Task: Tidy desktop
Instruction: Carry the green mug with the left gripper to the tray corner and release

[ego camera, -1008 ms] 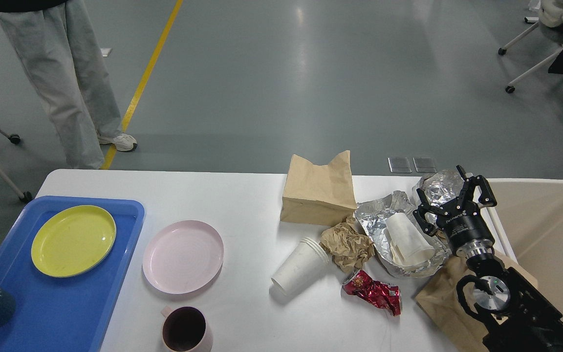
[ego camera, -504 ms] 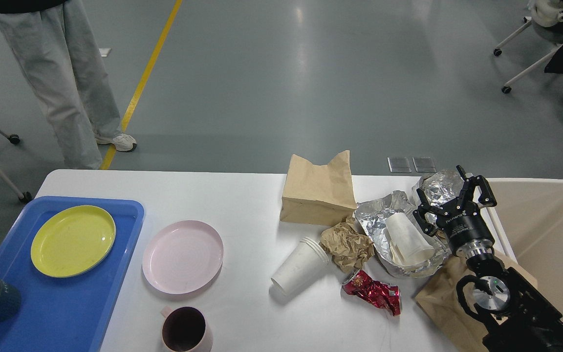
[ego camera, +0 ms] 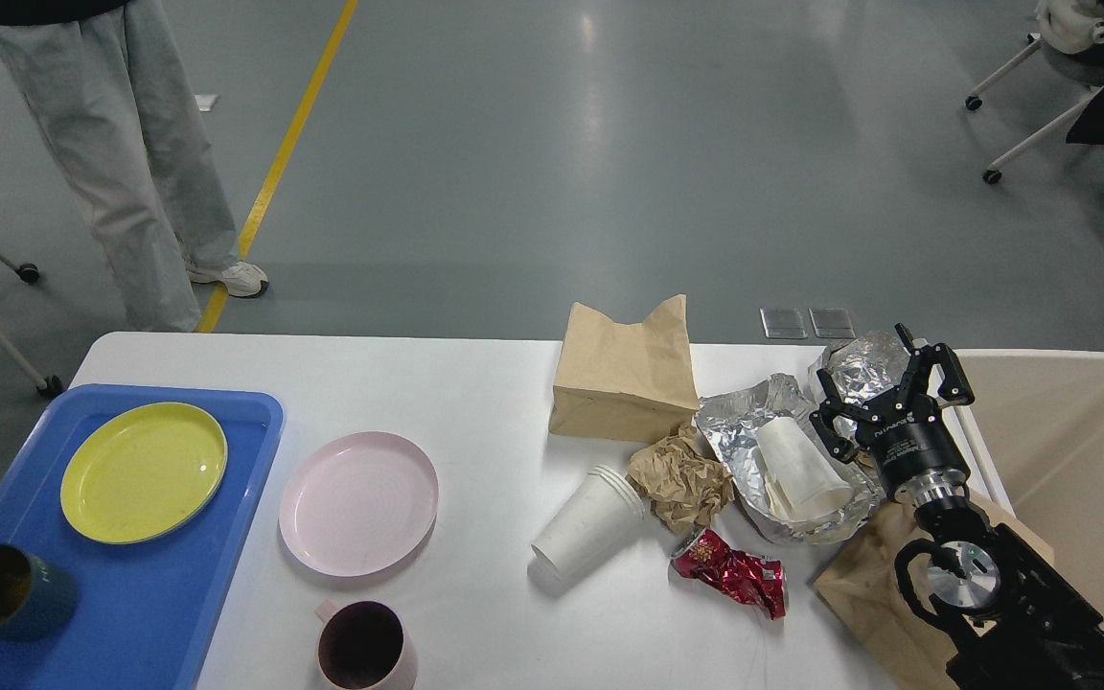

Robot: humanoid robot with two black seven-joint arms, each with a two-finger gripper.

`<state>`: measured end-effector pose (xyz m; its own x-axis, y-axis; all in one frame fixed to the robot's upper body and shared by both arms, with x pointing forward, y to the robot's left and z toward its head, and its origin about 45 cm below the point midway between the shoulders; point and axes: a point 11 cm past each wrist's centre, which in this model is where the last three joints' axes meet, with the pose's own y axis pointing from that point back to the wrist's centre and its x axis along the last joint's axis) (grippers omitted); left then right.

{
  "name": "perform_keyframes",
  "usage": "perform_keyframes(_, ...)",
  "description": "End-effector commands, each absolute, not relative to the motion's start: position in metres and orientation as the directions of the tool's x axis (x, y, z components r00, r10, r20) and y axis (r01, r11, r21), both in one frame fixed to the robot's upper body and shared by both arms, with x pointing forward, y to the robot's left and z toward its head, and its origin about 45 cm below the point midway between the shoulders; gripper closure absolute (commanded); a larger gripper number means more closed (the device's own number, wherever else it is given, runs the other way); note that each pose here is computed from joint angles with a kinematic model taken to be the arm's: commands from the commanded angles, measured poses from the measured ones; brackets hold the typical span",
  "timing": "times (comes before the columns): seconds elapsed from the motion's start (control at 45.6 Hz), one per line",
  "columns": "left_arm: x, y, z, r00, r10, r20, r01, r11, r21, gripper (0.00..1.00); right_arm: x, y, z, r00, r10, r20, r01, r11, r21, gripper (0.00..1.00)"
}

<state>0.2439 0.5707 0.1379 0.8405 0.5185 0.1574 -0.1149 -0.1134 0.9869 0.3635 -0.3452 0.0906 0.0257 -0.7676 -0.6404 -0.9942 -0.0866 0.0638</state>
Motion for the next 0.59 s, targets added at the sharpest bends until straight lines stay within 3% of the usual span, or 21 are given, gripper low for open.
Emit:
perform_keyframes(0.0,0.241,0.562,0.139,0.804,0.578,0.139,-0.130,-0.056,0.990,0.05,0.364,-0.345,0.091,0.026,-0.767,-0.641,-0.994,-0.087,0.063,0.00)
perform_keyframes(0.197,0.231,0.571,0.154,0.722,0.675,0.150,-0.177,-0.030,0.984,0.05,0.364,-0.345,0.091,0.026,-0.767,-0.641,-0.994,-0.087,0.063,0.00)
perform_keyframes(0.57,0.224,0.583,0.162,0.698,0.697,0.164,-0.185,-0.046,0.982,0.04,0.364,-0.345,0.091,0.026,-0.767,-0.641,-0.994,-0.087,0.063,0.00)
